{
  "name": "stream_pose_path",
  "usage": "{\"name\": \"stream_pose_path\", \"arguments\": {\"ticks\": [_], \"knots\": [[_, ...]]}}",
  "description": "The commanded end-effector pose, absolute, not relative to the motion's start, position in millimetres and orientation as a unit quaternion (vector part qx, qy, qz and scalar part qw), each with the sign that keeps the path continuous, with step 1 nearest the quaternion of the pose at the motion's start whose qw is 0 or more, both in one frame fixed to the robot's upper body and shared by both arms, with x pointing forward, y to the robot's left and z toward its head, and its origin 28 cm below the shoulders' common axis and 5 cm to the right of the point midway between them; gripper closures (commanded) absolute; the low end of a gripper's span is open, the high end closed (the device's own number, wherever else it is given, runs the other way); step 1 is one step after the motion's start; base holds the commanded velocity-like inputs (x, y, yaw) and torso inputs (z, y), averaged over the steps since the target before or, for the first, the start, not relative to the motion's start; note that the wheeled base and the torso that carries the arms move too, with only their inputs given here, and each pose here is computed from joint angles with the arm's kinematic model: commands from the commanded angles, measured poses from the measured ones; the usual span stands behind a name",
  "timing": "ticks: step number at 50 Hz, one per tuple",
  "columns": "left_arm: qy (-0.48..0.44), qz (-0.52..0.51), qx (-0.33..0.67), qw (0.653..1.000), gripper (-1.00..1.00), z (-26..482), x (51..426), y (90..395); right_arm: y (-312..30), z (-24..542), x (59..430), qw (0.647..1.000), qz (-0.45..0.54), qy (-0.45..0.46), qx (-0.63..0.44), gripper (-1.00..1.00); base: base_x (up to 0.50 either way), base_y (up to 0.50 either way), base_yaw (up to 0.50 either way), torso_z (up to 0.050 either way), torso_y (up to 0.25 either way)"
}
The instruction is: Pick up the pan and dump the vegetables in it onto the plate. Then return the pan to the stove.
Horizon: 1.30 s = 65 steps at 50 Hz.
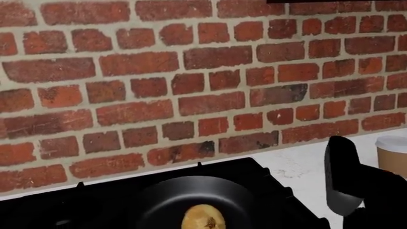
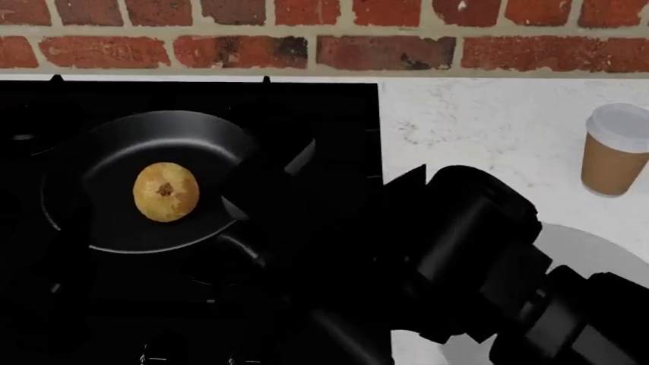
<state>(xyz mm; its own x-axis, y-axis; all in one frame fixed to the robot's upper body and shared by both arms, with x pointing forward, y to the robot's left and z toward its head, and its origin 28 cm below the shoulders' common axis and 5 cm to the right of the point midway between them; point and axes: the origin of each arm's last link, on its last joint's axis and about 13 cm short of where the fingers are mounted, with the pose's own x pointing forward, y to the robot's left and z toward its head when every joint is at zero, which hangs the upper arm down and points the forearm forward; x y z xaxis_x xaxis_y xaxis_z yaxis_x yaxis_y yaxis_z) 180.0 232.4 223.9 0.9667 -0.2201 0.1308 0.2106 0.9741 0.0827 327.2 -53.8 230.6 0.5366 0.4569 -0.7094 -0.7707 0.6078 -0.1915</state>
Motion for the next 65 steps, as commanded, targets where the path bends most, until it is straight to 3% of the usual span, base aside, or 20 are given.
{"name": "stream_pose_path", "arguments": {"ticks": [1, 31, 49, 65], "knots": [[-0.078, -0.112, 0.019, 0.990, -1.00, 221.0, 181.2, 236.5, -53.0, 268.2, 309.9, 0.906, 0.323, 0.164, -0.220, 1.00, 0.00, 0.00, 0.00, 0.000, 0.000], [-0.071, -0.113, 0.018, 0.991, -1.00, 214.1, 180.1, 236.7, -97.3, 261.5, 254.2, 0.948, 0.258, 0.142, -0.119, 1.00, 0.00, 0.00, 0.00, 0.000, 0.002], [-0.070, -0.116, 0.021, 0.991, -1.00, 214.8, 181.2, 234.5, -114.2, 215.0, 222.3, 0.960, 0.239, 0.146, -0.019, 1.00, 0.00, 0.00, 0.00, 0.001, 0.002], [-0.068, -0.115, 0.028, 0.991, -1.00, 214.9, 181.3, 234.2, -131.8, 241.3, 197.8, 0.980, 0.178, 0.087, 0.021, 1.00, 0.00, 0.00, 0.00, 0.001, 0.003]]}}
